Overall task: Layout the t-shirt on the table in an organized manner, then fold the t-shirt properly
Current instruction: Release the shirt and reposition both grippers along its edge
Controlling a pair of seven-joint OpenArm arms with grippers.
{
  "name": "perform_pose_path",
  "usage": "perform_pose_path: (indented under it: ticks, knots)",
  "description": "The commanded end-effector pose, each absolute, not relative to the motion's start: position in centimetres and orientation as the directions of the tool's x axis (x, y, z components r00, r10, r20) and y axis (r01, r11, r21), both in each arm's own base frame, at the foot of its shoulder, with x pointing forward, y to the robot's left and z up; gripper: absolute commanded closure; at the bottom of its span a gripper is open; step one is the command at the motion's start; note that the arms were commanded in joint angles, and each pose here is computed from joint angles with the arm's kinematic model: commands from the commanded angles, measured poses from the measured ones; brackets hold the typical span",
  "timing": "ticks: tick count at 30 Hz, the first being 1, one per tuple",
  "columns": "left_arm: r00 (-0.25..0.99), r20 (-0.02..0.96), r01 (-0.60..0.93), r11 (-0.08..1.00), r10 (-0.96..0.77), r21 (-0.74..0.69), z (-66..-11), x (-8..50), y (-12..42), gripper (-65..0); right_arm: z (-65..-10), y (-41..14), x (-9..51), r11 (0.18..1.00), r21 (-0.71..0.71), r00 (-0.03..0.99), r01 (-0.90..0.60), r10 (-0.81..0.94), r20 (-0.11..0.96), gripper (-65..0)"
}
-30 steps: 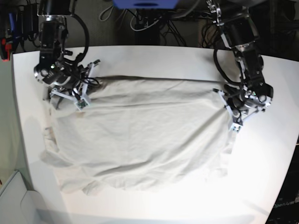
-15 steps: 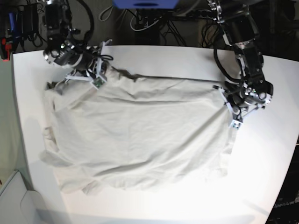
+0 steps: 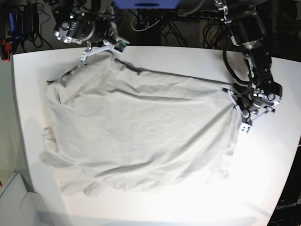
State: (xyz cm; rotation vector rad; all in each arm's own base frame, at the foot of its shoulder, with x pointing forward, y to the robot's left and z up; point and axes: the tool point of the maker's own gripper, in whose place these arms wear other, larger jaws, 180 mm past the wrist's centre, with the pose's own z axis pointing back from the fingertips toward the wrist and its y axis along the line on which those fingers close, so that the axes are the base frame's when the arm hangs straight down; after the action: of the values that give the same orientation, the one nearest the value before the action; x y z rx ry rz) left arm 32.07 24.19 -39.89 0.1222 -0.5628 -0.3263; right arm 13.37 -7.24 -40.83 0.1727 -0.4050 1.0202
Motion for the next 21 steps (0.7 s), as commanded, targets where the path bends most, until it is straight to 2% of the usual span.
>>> perform_pose_path:
  ticks: [1, 8, 13, 21]
  knots:
    - [0.772, 0.542, 0.238, 0.941, -0.333, 0.24, -38.0, 32.7, 25.3, -4.2, -40.1, -8.4, 14.4, 0.536, -0.087, 0.46, -0.84, 0.788, 0.41, 0.0]
    - [0.7, 0.626, 0.169, 0.932, -0.343, 0.322, -33.0, 33.6, 26.5, -4.2, -38.3, -14.8, 19.1, 0.652, -0.231, 0.542, -0.722, 0.74, 0.398, 0.0]
    - [0.605, 0.728, 0.211, 0.946, -0.324, 0.245, -30.7, 36.9, 22.5, -4.2, -36.5, -17.5, 21.9, 0.717, -0.3, 0.581, -0.629, 0.69, 0.432, 0.0]
    - [0.685, 0.7, 0.301, 0.954, -0.203, -0.019, -38.4, 39.7, 17.5, -4.2, -34.8, -20.7, 24.1, 0.793, -0.347, 0.653, -0.5, 0.609, 0.449, 0.0]
